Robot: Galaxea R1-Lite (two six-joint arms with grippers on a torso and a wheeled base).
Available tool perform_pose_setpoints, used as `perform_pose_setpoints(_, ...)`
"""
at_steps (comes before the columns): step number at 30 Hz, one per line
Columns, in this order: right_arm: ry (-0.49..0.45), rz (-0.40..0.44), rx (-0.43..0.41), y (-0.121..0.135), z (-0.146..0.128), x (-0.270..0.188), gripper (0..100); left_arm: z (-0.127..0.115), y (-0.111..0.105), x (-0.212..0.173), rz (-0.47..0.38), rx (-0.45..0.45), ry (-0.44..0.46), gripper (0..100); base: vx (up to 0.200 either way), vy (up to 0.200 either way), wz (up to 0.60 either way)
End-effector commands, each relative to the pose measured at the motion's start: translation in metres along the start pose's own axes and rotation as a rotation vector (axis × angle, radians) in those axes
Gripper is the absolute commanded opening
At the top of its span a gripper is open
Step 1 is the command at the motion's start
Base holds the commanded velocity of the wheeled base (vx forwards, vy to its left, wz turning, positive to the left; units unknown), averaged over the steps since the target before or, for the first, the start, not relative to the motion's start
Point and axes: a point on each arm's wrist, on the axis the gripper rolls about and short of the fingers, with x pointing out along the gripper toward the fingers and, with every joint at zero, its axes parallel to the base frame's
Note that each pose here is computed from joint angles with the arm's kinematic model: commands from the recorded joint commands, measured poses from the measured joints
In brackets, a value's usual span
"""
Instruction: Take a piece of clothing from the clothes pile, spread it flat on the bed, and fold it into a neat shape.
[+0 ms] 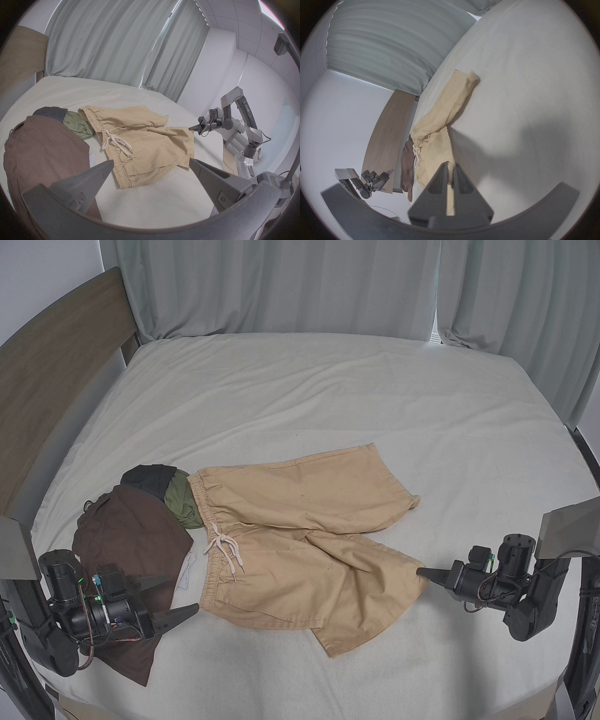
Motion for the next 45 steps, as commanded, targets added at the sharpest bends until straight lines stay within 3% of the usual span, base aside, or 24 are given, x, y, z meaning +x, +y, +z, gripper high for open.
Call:
perform_pose_setpoints(1, -0.050, 0.021, -0.030, 0.002, 0.015, 0.002, 0, 0.001, 0.000, 0.000, -0.001, 0.004, -0.003, 100, 0.000, 0.000, 0.00)
perform_pose_setpoints(24, -0.243, 0.078, -0.146, -0.020, 0.079, 0.027, 0, 0.000, -0.002, 0.002, -0.011, 0.001, 0.003, 100, 0.000, 0.000, 0.00)
perform_pose_setpoints(41, -0.256, 0.093, -0.208, -0.026, 0.083, 0.041, 0, -0.003, -0.003, 0.004, -0.021, -0.004, 0.013, 100, 0.000, 0.000, 0.00)
perform_pose_setpoints(42, -0.254, 0.087, -0.233, -0.028, 0.082, 0.042, 100, -0.003, -0.004, 0.004, -0.023, -0.005, 0.014, 100, 0.000, 0.000, 0.00)
perform_pose_setpoints(45, -0.256, 0.082, -0.262, -0.029, 0.082, 0.041, 100, -0.003, -0.004, 0.004, -0.023, -0.007, 0.016, 100, 0.000, 0.000, 0.00)
